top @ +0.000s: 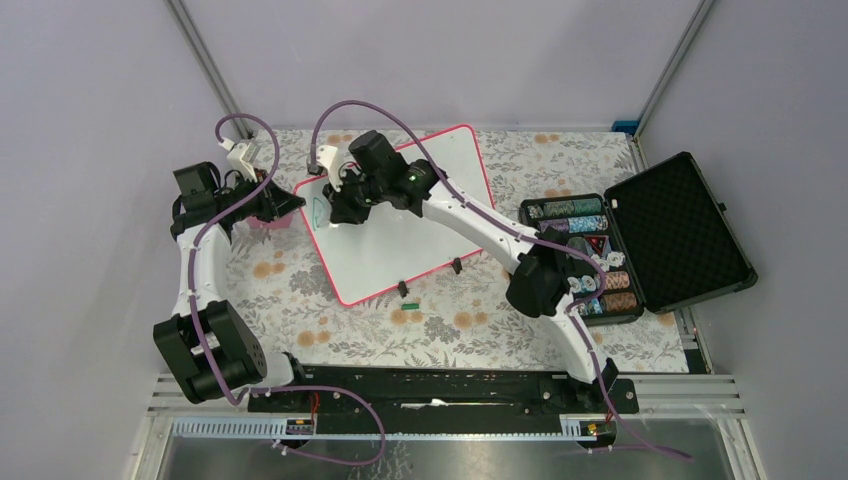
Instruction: Write a sentence on the whiteboard
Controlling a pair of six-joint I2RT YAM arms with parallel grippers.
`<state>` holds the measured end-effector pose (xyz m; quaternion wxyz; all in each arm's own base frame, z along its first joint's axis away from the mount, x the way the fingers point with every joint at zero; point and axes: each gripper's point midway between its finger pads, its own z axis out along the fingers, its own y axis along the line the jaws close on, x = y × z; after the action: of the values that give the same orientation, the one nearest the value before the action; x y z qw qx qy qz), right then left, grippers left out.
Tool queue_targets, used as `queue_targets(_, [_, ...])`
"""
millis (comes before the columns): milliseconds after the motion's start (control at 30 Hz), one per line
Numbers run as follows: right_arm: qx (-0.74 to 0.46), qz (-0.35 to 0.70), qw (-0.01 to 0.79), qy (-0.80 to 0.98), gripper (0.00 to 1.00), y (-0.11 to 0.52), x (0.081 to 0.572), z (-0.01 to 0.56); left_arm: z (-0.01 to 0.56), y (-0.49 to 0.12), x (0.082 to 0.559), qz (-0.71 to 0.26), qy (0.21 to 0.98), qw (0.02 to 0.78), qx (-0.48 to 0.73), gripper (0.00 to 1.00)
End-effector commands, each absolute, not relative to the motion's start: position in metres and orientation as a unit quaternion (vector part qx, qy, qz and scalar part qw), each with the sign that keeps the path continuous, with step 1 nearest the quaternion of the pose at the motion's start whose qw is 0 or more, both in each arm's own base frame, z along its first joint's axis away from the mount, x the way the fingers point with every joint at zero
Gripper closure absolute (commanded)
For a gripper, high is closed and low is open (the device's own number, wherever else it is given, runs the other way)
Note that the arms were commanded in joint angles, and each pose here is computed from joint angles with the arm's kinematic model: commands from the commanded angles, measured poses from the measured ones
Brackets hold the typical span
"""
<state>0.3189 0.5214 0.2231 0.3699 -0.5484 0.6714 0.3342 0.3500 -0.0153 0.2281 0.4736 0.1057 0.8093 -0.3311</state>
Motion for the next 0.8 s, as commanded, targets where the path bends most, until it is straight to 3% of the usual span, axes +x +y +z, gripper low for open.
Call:
queue_targets(0, [-0.551,0.306,0.397,0.667,1.00,0.510,0.323,0.240,0.229,-0.026,0.346,-0.323,0.803,0.478,0.148,1.00])
queue_targets(333, [-0.542,0.303,0.399,0.675,1.00,0.495,0.329,0.246,0.229,-0.026,0.346,-0.323,0.803,0.478,0.148,1.00])
queue_targets(633, [-0.558,0.368,0.388,0.634,1.00,0.491,0.295,0.282,0.232,-0.027,0.345,-0.327,0.800,0.480,0.150,1.00])
queue_targets(767, [-0.556,0.373,0.387,0.634,1.00,0.486,0.294,0.289,0.234,-0.028,0.342,-0.327,0.801,0.478,0.152,0.83])
